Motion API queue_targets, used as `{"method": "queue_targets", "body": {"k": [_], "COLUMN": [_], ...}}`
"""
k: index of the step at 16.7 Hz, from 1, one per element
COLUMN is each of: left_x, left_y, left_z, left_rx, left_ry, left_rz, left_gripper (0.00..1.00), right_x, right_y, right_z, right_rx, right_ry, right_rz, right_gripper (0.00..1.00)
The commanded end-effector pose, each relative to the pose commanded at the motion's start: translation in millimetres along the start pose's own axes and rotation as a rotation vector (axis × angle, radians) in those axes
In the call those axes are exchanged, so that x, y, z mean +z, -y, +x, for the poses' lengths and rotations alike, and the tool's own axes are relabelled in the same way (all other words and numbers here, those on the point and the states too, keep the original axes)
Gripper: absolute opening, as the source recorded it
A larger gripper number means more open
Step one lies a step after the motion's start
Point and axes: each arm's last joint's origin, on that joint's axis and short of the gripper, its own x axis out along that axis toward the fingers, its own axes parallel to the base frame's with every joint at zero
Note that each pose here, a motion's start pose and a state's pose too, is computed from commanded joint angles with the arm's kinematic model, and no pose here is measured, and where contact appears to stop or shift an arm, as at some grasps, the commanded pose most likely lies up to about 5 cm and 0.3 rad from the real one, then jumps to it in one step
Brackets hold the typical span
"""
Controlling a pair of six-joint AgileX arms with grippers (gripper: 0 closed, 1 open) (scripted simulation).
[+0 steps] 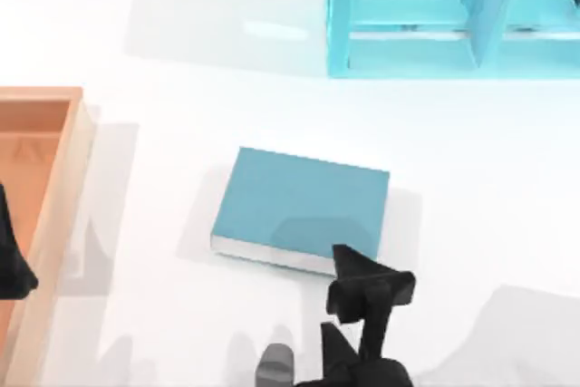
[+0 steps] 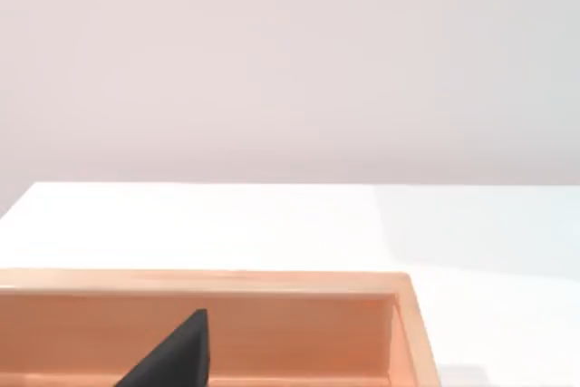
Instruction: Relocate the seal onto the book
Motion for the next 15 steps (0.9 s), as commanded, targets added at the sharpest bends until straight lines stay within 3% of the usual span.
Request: {"method": "queue_targets", "body": {"k": [3, 7, 12, 15], "left_x": [0, 0, 0, 0], "left_y": [0, 0, 0, 0], "left_z": [0, 0, 0, 0], "left_rx": [0.0, 0.0, 0.0, 0.0], "left_ry": [0.0, 0.0, 0.0, 0.0], "left_rz": [0.0, 0.0, 0.0, 0.0], "left_gripper": [1.0, 1.0, 1.0, 1.0], "right_x": [-38, -117, -209, -240], "right_y": [28, 70, 87, 78], "right_z": [19, 29, 0, -20], "right_rx": [0.022, -0.003, -0.148, -0.254], "right_ry": [-0.083, -0.203, -0.207, -0.125], "right_rz": [0.201, 0.618, 1.146, 1.346], "right_gripper": [1.0, 1.0, 1.0, 1.0]}}
